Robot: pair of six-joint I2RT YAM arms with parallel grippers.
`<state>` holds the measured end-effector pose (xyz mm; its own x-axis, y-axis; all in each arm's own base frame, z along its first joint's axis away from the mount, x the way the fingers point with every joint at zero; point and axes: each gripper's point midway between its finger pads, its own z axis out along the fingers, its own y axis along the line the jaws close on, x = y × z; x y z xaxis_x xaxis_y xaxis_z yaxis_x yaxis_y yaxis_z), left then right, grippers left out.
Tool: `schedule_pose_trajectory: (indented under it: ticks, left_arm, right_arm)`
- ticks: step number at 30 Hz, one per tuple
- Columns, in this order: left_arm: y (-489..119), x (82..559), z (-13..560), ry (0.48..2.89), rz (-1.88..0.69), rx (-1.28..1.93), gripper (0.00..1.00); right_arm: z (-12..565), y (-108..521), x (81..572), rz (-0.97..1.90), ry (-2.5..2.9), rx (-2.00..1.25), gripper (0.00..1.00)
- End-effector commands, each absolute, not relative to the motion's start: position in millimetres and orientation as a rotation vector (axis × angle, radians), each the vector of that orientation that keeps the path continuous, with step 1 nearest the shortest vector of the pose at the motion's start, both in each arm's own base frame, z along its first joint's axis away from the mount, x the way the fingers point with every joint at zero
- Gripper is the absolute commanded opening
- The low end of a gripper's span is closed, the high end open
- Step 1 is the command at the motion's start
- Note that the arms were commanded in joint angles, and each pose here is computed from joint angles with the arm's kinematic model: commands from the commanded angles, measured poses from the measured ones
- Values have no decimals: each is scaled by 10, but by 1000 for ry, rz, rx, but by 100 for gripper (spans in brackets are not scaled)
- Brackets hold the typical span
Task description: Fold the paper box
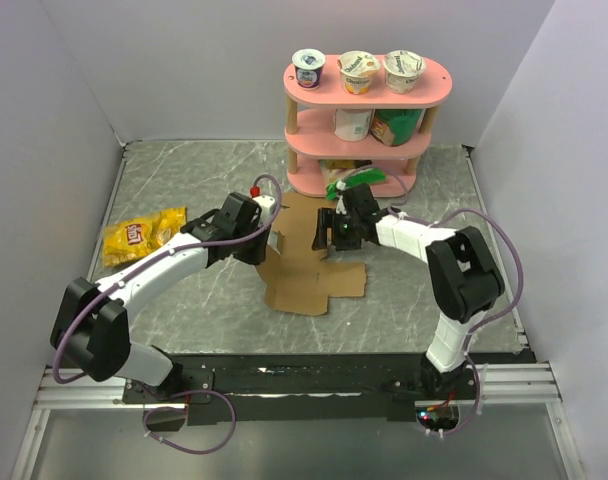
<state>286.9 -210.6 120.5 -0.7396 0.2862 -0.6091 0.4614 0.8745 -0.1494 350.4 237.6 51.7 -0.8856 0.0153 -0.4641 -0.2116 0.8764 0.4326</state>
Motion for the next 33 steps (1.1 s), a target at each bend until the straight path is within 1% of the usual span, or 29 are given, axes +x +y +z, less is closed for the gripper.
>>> schedule_pose_trajectory:
  ticks: [1,2,3,5,6,7,8,9,11,12,14,15,16,17,19,20,21,22,23,24,25,26,27,29,33]
  left_arm:
    - [-2171,2970,1289,2374,-404,560,25]
    - [-2172,2989,1310,2364,-402,551,28]
    - [-2164,2996,1350,2351,-401,544,32]
    - [-2148,3014,1410,2327,-397,520,50]
    - [-2133,3022,1488,2296,-399,496,77]
    - [-2113,3029,1526,2284,-394,474,85]
    - [-2083,3040,1566,2279,-388,417,91]
    - [-1964,3085,1630,2256,-329,343,96]
    - [-1849,3098,1736,2227,-312,217,96]
    - [-1754,3095,1698,2227,-279,158,96]
    - [-1672,3086,1793,2188,-332,22,96]
    - [-1626,3034,1701,2199,-346,-12,96]
    - [-1611,3040,1735,2173,-377,-54,96]
    - [-1542,3028,1825,2135,-414,-118,96]
    - [-1452,2985,1785,2120,-429,-172,96]
    - [-1425,2962,1865,2088,-465,-212,96]
    - [-1424,2929,1822,2087,-482,-218,96]
    - [-1520,2863,1832,2091,-559,-196,96]
    - [-1575,2834,1905,2057,-627,-217,96]
    - [-1617,2743,1740,2087,-671,-219,96]
    - [-1642,2696,1678,2091,-707,-234,96]
    - [-1751,2623,1720,2070,-815,-243,96]
    - [-1751,2533,1518,2105,-833,-254,97]
    - [-1798,2465,1438,2101,-895,-277,98]
    - [-1840,2388,1101,2161,-899,-324,98]
  right_arm:
    - [622,2519,3868,671,2524,-103,69]
    - [595,2523,3892,666,2537,-98,65]
    - [638,2547,3970,654,2532,-93,52]
    - [486,2494,3942,606,2603,-64,42]
    - [476,2475,3964,583,2612,-51,29]
    - [425,2447,3917,562,2642,-41,22]
    - [413,2430,3898,558,2652,-27,16]
    - [420,2397,3851,549,2658,-11,0]
    - [449,2369,3786,553,2654,54,0]
    - [464,2291,3698,536,2654,98,0]
    - [480,2175,3671,490,2619,267,0]
    - [470,2075,3546,471,2615,346,0]
    - [473,2010,3528,452,2580,511,0]
    - [461,1966,3468,449,2567,597,0]
    - [425,1851,3289,425,2518,853,0]
    - [415,1811,3249,412,2494,915,0]
    - [385,1787,3123,393,2495,960,0]
    - [384,1779,3086,402,2455,1103,0]
    - [368,1750,3044,392,2434,1170,0]
    - [298,1698,2914,376,2428,1249,0]
    - [289,1713,2885,412,2367,1404,0]
    - [272,1745,2857,457,2351,1453,0]
    - [232,1735,2808,478,2334,1490,0]
    - [242,1746,2783,486,2294,1557,0]
    - [302,1726,2775,504,2215,1614,0]
